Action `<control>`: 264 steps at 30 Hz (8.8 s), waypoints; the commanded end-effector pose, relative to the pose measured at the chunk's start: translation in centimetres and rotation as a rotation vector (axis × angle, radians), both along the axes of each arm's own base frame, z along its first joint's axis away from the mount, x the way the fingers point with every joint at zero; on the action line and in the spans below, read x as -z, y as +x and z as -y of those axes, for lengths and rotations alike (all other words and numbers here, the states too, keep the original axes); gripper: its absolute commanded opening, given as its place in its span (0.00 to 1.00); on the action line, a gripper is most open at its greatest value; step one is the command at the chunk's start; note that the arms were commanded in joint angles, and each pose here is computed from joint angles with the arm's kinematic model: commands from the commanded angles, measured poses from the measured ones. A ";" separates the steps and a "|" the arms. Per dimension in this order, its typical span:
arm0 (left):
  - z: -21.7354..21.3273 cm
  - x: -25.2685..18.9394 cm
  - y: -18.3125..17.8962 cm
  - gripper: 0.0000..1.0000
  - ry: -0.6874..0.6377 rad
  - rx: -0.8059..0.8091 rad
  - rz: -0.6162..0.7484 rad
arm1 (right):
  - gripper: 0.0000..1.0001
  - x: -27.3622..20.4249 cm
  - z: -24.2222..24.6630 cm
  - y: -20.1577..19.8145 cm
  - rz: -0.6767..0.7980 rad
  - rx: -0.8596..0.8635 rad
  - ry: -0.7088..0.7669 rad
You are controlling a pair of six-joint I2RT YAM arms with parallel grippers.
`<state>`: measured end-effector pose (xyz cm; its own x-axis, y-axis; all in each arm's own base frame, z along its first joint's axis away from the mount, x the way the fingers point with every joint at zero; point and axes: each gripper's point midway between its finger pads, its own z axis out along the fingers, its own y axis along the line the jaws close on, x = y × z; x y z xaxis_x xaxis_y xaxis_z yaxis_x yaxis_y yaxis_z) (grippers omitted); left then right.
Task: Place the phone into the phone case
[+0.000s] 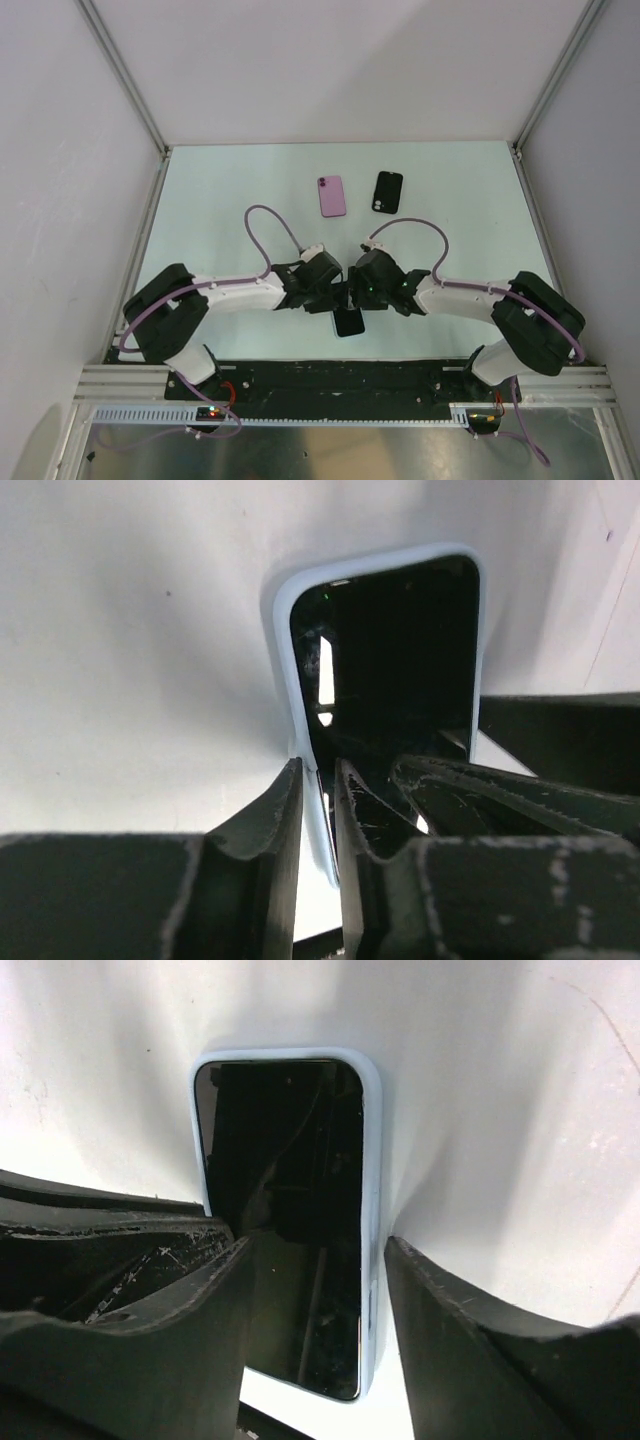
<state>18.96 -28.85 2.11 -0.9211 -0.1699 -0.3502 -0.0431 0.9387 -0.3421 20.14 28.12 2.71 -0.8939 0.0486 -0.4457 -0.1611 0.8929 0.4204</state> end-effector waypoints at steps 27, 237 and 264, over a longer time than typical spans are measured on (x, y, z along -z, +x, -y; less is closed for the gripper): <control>2.6 -1.6 1.2 1.00 0.184 -0.151 0.072 | 0.88 -10.4 15.2 3.8 0.261 0.445 0.024; 2.1 -3.2 32.5 0.90 0.039 -0.251 0.169 | 0.39 -7.5 7.9 5.4 0.094 0.156 0.163; -1.6 -5.5 32.0 0.82 -0.043 -0.171 0.107 | 0.33 -3.7 3.6 26.7 -0.024 0.326 0.479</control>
